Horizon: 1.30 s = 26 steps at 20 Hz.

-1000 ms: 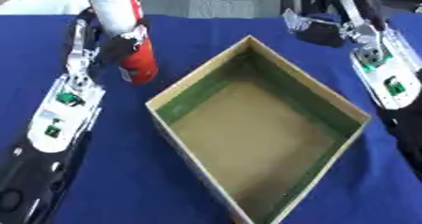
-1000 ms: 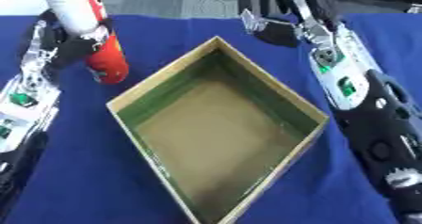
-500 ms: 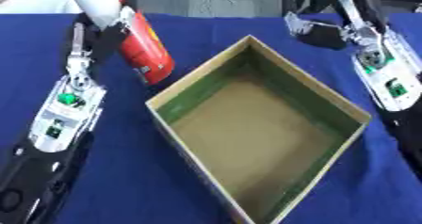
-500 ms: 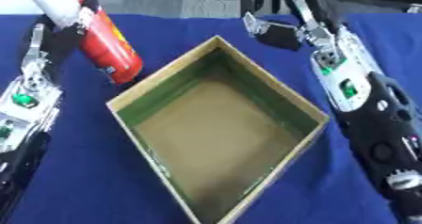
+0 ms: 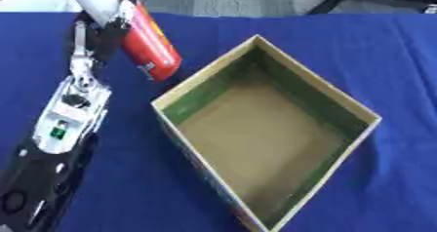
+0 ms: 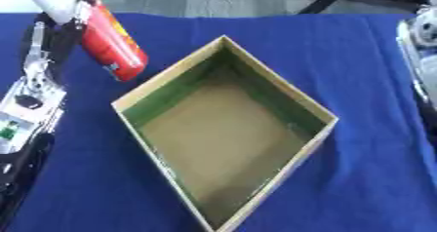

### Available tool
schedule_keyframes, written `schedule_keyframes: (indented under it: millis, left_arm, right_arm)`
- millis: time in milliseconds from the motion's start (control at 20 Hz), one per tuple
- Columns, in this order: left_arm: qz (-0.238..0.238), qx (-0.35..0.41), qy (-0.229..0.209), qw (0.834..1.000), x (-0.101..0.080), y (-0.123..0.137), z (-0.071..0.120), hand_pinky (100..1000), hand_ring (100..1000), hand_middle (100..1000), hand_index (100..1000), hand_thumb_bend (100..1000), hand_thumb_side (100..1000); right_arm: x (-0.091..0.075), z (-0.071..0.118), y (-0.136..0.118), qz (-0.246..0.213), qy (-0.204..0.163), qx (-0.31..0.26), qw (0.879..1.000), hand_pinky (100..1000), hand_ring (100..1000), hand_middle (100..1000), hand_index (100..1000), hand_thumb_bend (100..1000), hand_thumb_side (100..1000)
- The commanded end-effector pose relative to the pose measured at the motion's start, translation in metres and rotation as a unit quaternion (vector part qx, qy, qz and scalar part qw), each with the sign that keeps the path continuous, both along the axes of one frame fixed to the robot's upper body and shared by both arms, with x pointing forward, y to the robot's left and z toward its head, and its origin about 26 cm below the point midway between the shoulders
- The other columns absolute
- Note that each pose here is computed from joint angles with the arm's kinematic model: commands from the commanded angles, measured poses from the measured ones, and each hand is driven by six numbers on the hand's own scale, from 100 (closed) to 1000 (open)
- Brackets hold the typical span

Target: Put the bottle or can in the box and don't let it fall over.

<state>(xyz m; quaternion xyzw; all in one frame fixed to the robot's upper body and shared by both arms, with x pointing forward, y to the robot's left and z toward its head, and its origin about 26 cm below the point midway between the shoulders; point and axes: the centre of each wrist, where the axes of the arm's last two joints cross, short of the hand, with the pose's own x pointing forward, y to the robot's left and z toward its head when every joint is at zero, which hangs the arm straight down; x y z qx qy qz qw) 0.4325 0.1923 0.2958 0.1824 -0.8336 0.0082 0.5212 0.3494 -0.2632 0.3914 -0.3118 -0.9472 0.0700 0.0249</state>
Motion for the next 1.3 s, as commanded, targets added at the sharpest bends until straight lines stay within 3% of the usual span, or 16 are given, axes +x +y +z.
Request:
schedule_keyframes:
  millis: [50, 100, 150, 200, 250, 400, 700, 950, 1300]
  left_arm:
    - [0.018, 0.013, -0.037, 0.999, -0.008, 0.014, 0.019, 1000, 710, 774, 504, 100, 633]
    - [0.02, 0.014, -0.038, 0.999, -0.009, 0.016, 0.02, 1000, 705, 771, 501, 100, 647]
    - [0.024, 0.015, -0.04, 0.999, -0.01, 0.019, 0.021, 1000, 705, 771, 501, 100, 648]
    - [0.028, 0.016, -0.042, 0.999, -0.01, 0.022, 0.022, 1000, 703, 769, 499, 100, 652]
    - [0.031, 0.017, -0.043, 0.998, -0.011, 0.024, 0.023, 1000, 700, 767, 497, 100, 657]
    - [0.033, 0.022, -0.046, 0.998, -0.014, 0.027, 0.024, 1000, 694, 763, 495, 100, 663]
    - [0.019, 0.033, -0.067, 0.997, -0.026, 0.021, 0.033, 988, 672, 746, 486, 100, 638]
    - [-0.031, 0.048, -0.095, 0.994, -0.049, 0.001, 0.043, 983, 663, 731, 477, 100, 622]
    - [-0.1, 0.044, -0.118, 0.987, -0.076, -0.025, 0.054, 978, 656, 723, 479, 100, 629]
  right_arm:
    - [-0.044, 0.018, -0.015, 0.001, -0.049, 0.027, 0.998, 716, 481, 872, 519, 100, 585]
    - [-0.051, 0.016, -0.018, 0.0, -0.049, 0.036, 0.998, 758, 557, 877, 523, 100, 589]
    - [-0.058, 0.014, -0.023, -0.002, -0.048, 0.047, 0.998, 763, 566, 877, 523, 100, 590]
    - [-0.065, 0.011, -0.029, -0.006, -0.046, 0.056, 0.997, 789, 642, 882, 531, 100, 775]
    - [-0.07, 0.009, -0.034, -0.012, -0.044, 0.065, 0.997, 793, 654, 883, 535, 100, 593]
    - [-0.076, 0.002, -0.049, -0.029, -0.034, 0.083, 0.995, 809, 686, 895, 582, 100, 595]
    - [-0.077, -0.021, -0.073, -0.071, -0.013, 0.098, 0.993, 818, 686, 895, 586, 100, 584]
    - [-0.076, -0.041, -0.085, -0.101, 0.006, 0.108, 0.989, 822, 685, 898, 586, 100, 580]
    - [-0.078, -0.056, -0.097, -0.14, 0.034, 0.127, 0.981, 828, 682, 901, 586, 100, 578]
